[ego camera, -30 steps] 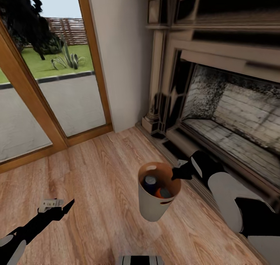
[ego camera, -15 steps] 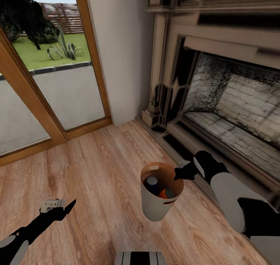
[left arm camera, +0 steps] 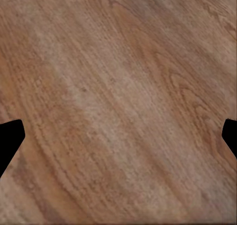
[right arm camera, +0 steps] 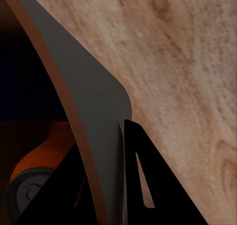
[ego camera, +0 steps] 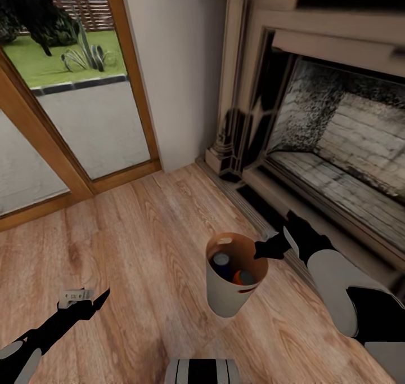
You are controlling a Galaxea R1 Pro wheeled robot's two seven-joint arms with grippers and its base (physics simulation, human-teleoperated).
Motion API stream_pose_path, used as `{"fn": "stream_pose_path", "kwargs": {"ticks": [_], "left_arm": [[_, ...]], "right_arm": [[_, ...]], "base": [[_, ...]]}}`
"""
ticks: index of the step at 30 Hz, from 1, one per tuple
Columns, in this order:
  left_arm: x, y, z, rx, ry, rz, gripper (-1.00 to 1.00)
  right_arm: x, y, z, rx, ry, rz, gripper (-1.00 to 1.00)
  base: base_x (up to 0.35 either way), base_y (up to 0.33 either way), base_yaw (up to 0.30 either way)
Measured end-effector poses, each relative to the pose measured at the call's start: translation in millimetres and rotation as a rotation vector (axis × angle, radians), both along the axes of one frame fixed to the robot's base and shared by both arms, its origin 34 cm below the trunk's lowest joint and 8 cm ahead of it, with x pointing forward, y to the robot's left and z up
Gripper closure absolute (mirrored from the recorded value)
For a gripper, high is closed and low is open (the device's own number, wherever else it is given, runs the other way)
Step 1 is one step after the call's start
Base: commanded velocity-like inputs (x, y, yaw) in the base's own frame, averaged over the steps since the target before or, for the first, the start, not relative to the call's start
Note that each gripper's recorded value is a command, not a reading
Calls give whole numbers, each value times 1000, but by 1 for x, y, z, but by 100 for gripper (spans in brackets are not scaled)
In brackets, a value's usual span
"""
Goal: Put the three can of soda from the living room inside the tash can in the kitchen.
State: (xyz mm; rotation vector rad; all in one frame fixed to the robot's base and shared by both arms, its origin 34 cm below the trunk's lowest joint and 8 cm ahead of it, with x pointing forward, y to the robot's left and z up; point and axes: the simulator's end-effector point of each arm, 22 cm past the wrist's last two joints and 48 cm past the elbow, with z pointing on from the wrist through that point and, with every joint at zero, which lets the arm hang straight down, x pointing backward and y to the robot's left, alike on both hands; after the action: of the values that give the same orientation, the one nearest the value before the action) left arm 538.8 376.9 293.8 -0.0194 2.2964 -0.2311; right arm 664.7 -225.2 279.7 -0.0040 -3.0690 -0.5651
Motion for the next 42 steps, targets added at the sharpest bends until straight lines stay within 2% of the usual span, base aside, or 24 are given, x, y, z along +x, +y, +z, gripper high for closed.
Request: {"fn": "stream_pose_path", "kwargs": {"ticks": [2, 6, 19, 24, 31, 42], "left_arm": [[-2, 0, -4, 0, 8, 0, -100], [-5, 0, -12, 0, 25, 0, -100], [-18, 0, -37, 0, 80, 1, -100], [-18, 0, -37, 0, 80, 1, -100], [-19, 0, -38, 0, 81, 1, -100], [-28, 1, -55, 1, 118, 3, -100]], "right_arm": [[-1, -2, -5, -7, 4, 2, 100], [5, -5, -14, -9, -28, 10, 100], [-2, -4, -45, 4, 0, 6, 100], [-1, -11, -45, -7, -3, 4, 100], [21, -20, -31, -18, -68, -1, 100], [15, -22, -51, -22, -43, 0, 100]], "base": [[0, 0, 0], [0, 0, 0], [0, 0, 0], [0, 0, 0], [0, 0, 0], [0, 0, 0]]}}
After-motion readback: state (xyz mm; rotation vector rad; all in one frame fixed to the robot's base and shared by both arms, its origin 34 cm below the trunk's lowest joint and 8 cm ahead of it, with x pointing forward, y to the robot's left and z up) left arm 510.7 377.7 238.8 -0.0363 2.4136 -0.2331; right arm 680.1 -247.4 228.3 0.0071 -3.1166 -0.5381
